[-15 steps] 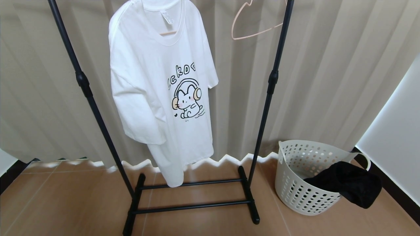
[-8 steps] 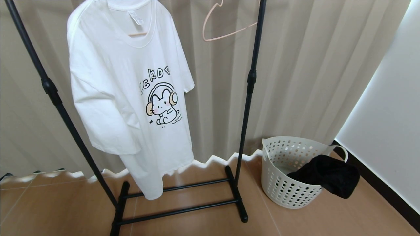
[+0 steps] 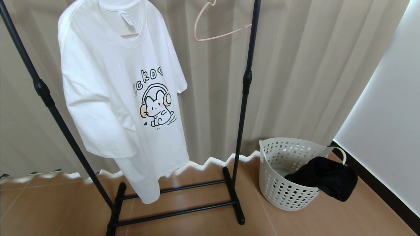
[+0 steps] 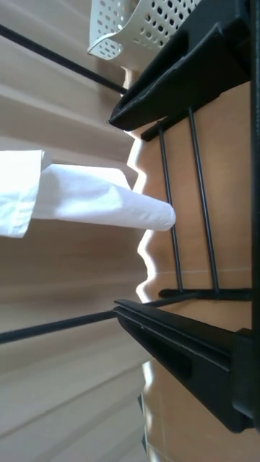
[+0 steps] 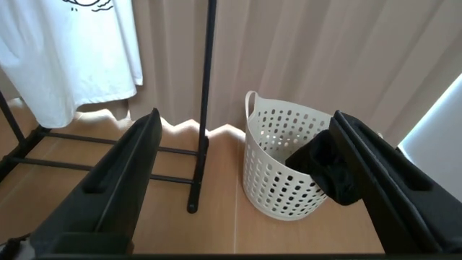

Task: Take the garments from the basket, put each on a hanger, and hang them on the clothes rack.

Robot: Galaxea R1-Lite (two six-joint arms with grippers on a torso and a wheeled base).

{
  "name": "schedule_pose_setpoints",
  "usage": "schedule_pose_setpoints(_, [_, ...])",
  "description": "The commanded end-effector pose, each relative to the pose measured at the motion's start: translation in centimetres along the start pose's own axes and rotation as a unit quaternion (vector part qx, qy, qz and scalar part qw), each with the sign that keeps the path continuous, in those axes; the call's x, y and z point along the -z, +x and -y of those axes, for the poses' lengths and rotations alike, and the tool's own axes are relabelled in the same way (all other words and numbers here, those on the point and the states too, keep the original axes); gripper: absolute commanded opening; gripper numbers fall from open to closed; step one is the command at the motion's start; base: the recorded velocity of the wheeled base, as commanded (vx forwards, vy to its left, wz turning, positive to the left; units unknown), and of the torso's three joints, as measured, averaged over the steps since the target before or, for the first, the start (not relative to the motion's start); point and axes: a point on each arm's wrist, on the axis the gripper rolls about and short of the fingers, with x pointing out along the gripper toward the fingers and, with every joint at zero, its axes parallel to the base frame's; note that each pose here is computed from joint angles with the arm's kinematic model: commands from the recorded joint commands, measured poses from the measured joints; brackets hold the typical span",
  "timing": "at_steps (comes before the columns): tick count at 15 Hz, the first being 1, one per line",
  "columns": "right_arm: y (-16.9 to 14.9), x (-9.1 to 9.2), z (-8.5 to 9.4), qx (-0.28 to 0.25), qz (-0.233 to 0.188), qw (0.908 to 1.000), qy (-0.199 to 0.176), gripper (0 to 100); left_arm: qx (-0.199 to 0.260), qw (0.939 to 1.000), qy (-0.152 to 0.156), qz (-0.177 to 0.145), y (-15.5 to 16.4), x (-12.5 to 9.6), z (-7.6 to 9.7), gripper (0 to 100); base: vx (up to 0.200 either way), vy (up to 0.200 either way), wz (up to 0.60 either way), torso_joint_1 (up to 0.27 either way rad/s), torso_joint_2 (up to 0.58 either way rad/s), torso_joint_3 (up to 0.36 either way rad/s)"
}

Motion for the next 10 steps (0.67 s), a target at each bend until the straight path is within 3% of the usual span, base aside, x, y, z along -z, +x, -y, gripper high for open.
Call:
schedule_pose_setpoints(1, [0.00,-0.01,0.00,0.000,0.001,1.0000,0.000,100,-0.001,1.0000,0.000,-0.001,0.02,-0.01,-0.01,100,0.000,-0.200,0.00,-0.002,0.01,0.002])
schedule_pose_setpoints(5, [0.00,-0.01,0.00,0.000,0.001,1.0000,0.000,100,-0.001,1.0000,-0.001,0.000,0.00,-0.01,-0.01,100,0.000,-0.200,0.00,0.008,0.00,0.008])
schedule_pose_setpoints(8, [0.00,0.00,0.00,0.000,0.000,1.0000,0.000,100,-0.001,1.0000,-0.001,0.000,0.00,-0.01,-0.01,100,0.000,-0.200,-0.60,-0.009,0.00,0.002])
schedule_pose_setpoints(10, [0.00,-0.01,0.00,0.000,0.001,1.0000,0.000,100,-0.001,1.0000,-0.001,0.000,0.00,-0.01,-0.01,100,0.000,-0.200,0.00,0.005,0.00,0.002])
